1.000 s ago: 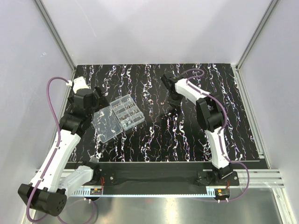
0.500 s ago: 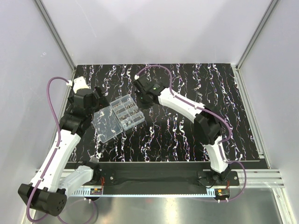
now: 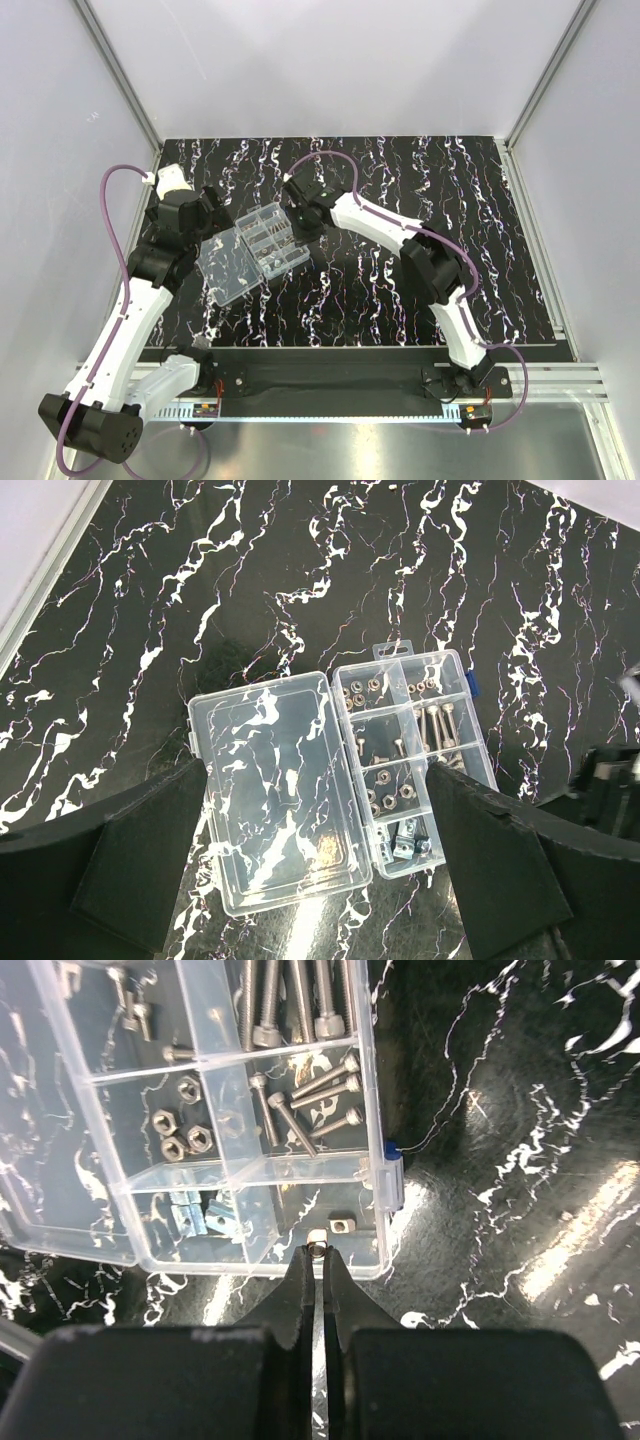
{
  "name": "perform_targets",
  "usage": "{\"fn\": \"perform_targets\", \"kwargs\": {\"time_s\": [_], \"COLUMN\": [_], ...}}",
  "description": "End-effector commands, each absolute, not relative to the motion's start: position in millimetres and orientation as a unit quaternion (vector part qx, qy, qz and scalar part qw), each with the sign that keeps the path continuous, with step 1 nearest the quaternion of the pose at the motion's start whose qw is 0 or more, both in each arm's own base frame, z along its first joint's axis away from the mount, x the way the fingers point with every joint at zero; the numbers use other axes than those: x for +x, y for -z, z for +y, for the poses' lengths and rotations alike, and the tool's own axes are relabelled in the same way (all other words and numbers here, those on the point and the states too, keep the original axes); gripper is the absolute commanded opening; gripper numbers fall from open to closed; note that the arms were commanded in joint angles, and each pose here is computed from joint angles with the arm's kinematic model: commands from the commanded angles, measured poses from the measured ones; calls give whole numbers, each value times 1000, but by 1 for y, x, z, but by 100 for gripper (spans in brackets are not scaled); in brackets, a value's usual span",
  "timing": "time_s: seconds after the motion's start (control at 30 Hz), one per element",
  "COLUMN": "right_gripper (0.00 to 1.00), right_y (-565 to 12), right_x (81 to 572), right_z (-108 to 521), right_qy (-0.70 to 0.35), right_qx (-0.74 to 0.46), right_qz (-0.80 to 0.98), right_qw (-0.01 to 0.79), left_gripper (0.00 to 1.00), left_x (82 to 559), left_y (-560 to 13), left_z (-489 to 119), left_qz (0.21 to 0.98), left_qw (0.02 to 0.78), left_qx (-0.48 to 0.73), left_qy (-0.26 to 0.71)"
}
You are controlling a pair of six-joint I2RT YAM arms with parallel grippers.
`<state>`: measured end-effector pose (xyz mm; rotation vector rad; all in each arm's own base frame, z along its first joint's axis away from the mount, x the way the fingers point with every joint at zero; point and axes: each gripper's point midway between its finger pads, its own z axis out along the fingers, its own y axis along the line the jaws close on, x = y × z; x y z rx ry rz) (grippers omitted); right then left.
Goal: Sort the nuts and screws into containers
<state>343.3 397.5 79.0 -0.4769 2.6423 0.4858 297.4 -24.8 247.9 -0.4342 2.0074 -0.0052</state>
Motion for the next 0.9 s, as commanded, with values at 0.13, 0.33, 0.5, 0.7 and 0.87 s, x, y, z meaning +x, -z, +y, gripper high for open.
{"fn": "perform_targets", "kwargs": {"time_s": [0.13,0.33,0.5,0.7,0.87], "right_gripper": [7,28,44,51,53], "right_y": [-77,-85,-100,-134,-130], "right_x": [337,335,336,375,425], "right_z": [411,419,421,391,302], "right_qy": [-188,-198,-200,-138,-53], "right_qx": [-189,-201,-208,-158,36], "right_qz": [942,937,934,942,965], "right_qw": [202,206,210,262,255], "left_gripper": [99,99,99,99,99], "left_x": [301,302,302,302,302], "left_y": [-255,-255,-254,-253,-254], "left_z": [-26,-27,-27,-28,-28], "left_qz": [828,829,829,830,830], "left_qw": [531,531,530,529,530], "left_qx": [-178,-177,-177,-176,-176], "left_qy": [7,7,8,9,10]}}
